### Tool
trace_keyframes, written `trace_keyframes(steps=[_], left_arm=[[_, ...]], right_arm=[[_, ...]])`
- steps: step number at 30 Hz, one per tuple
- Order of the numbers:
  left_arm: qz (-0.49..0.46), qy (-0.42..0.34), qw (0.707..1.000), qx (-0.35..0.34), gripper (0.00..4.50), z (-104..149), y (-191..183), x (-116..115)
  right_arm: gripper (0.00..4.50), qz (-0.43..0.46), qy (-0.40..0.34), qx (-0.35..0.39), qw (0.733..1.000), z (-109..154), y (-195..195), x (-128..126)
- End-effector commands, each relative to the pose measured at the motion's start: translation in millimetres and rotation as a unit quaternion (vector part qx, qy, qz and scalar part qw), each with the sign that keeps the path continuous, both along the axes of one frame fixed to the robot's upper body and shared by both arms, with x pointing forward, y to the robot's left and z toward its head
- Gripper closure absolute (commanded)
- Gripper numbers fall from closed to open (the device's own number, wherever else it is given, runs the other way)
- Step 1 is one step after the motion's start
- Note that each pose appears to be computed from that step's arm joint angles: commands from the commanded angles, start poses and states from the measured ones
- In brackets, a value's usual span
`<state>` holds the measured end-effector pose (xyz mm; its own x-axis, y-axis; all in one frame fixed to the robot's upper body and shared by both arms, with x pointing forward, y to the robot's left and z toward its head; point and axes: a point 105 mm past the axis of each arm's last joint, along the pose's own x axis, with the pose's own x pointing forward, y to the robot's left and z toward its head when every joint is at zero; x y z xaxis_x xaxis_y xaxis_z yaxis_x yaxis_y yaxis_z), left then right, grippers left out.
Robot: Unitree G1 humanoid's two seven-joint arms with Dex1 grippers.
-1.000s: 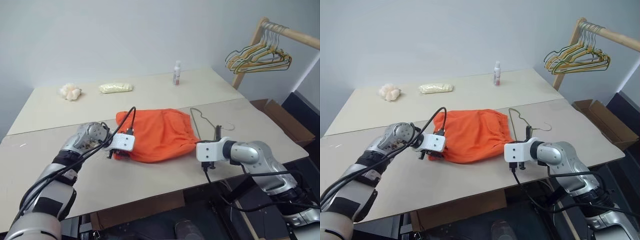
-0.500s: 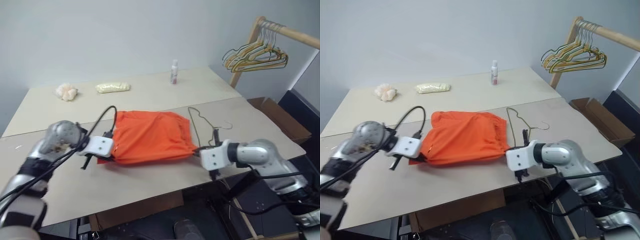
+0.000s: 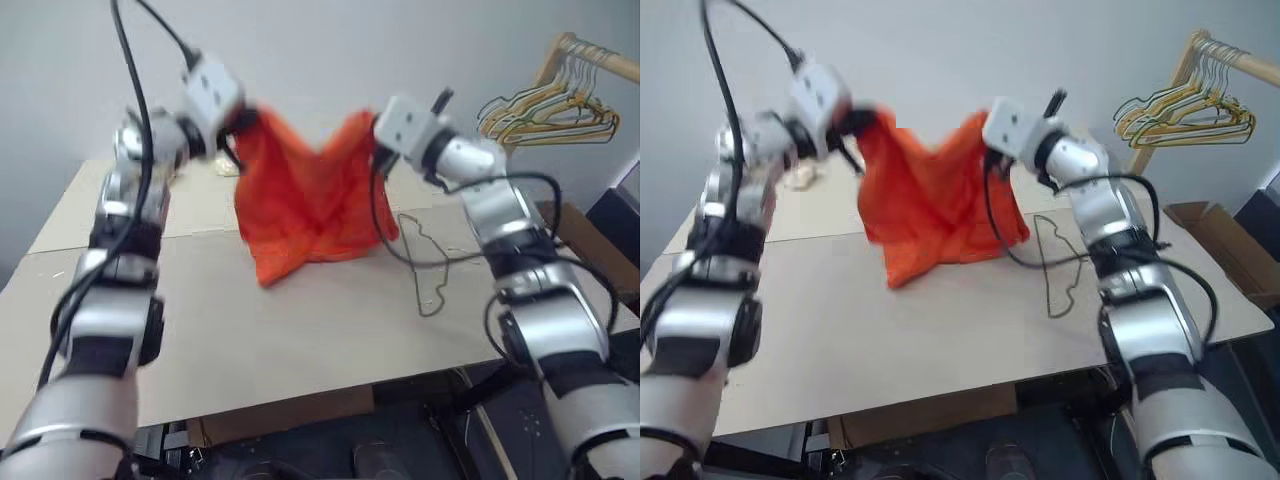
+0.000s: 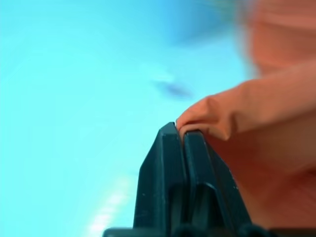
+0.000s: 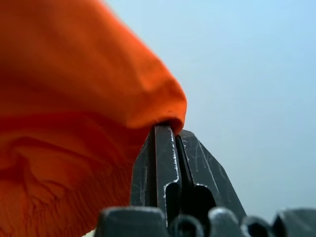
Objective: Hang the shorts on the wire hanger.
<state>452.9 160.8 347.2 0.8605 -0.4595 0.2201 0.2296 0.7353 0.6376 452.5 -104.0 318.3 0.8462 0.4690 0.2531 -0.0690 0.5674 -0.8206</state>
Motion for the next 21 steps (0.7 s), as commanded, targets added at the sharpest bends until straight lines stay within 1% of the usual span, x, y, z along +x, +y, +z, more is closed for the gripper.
trace_keyframes(steps=[1,2,4,6,8,10,11,12,13,14,15,18,20,21], left_arm=[[0.151,-0.196,0.963,-0.103,4.47,90.0,31.9,-13.7],[0.171,-0.255,0.944,-0.119,4.47,112.4,35.3,-26.1],[0.163,-0.327,0.922,-0.127,4.47,134.4,33.3,-44.8],[0.147,-0.360,0.913,-0.122,4.47,139.4,29.3,-53.5],[0.100,-0.358,0.923,-0.098,4.47,127.2,18.8,-53.2],[0.020,-0.326,0.944,-0.046,4.47,96.5,2.3,-49.1],[-0.017,-0.313,0.949,-0.020,4.47,79.8,-4.4,-49.7],[-0.057,-0.284,0.957,0.010,4.47,57.7,-10.2,-48.9],[-0.099,-0.258,0.960,0.037,4.47,35.8,-15.0,-51.4],[-0.139,-0.215,0.965,0.058,4.47,10.7,-17.4,-54.3],[-0.174,-0.176,0.966,0.071,4.47,-8.9,-18.5,-58.9],[-0.269,-0.042,0.955,0.118,4.47,-68.6,-17.2,-91.7],[-0.311,0.056,0.937,0.152,4.47,-106.4,-13.4,-119.9],[-0.324,0.091,0.928,0.162,4.47,-118.5,-11.6,-131.7]], right_arm=[[4.50,-0.056,-0.211,0.187,0.958,95.0,-26.0,-22.2],[4.50,-0.051,-0.264,0.221,0.937,111.5,-30.2,-34.6],[4.50,-0.043,-0.327,0.230,0.916,119.6,-35.0,-49.6],[4.50,-0.038,-0.348,0.209,0.913,111.2,-36.2,-52.8],[4.50,-0.026,-0.325,0.161,0.932,81.1,-36.3,-46.3],[4.50,-0.002,-0.274,0.101,0.956,36.9,-36.9,-39.9],[4.50,0.009,-0.254,0.069,0.965,17.1,-37.3,-39.6],[4.50,0.030,-0.225,0.034,0.973,-5.8,-36.9,-40.6],[4.50,0.054,-0.198,-0.001,0.979,-26.7,-36.0,-43.8],[4.50,0.081,-0.164,-0.028,0.983,-48.2,-35.7,-48.0],[4.50,0.102,-0.136,-0.047,0.984,-64.3,-35.5,-51.9],[4.50,0.176,-0.050,-0.133,0.974,-112.4,-32.3,-68.5],[4.50,0.224,0.008,-0.175,0.959,-140.6,-30.0,-81.2],[4.50,0.242,0.026,-0.189,0.951,-149.6,-28.6,-86.7]])
